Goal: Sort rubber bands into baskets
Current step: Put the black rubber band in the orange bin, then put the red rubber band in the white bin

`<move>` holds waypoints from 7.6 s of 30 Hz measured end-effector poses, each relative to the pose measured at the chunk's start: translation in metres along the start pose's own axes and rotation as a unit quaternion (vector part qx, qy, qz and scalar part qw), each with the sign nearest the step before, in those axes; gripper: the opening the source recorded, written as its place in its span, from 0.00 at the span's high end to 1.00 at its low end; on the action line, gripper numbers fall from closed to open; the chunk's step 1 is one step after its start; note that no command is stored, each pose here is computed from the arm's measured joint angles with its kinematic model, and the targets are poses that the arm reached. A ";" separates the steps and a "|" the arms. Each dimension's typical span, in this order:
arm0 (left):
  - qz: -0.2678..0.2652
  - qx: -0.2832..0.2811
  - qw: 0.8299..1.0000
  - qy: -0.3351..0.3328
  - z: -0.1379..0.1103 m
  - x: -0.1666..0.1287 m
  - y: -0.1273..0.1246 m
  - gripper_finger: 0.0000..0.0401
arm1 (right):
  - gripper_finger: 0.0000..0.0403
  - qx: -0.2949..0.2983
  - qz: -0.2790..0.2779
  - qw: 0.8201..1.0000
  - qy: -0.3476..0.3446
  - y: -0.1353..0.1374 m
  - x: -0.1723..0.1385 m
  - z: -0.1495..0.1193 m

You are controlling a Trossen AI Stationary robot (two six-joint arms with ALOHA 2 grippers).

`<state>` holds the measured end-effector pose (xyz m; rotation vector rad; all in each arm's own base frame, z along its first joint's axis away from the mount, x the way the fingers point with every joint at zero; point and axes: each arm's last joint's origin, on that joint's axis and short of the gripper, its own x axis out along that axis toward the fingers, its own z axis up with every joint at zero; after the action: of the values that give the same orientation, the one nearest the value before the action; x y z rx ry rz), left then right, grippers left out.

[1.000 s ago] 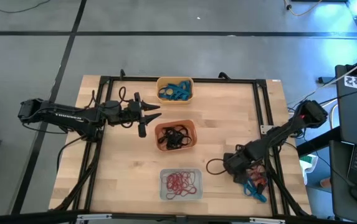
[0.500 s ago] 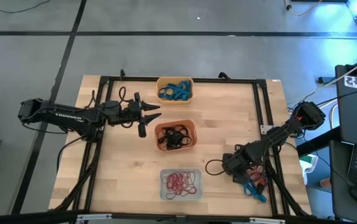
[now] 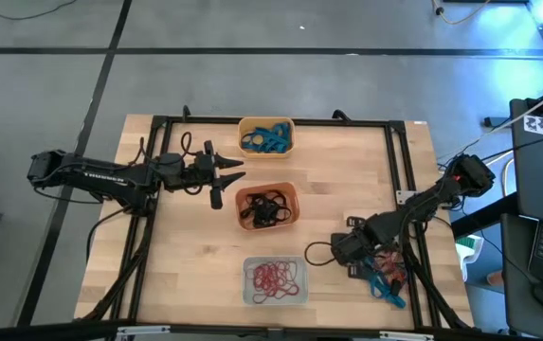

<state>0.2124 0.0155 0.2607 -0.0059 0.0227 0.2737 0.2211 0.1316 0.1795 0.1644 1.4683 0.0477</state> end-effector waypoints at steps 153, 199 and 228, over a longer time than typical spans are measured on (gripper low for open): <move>0.000 0.007 1.000 -0.025 0.005 0.000 0.000 0.65 | 0.82 0.111 -0.026 0.992 0.052 0.035 -0.001 -0.104; 0.000 0.014 1.000 -0.028 0.005 0.000 0.000 0.65 | 1.00 0.071 -0.033 0.992 -0.103 0.036 -0.072 -0.033; 0.000 0.012 1.000 -0.028 0.005 0.000 0.000 0.65 | 1.00 -0.026 -0.020 0.931 -0.364 0.046 -0.152 0.027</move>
<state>0.2128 0.0156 0.2660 0.0252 -0.0298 0.2741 0.2352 0.1548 0.3388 0.0911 0.7259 -0.0089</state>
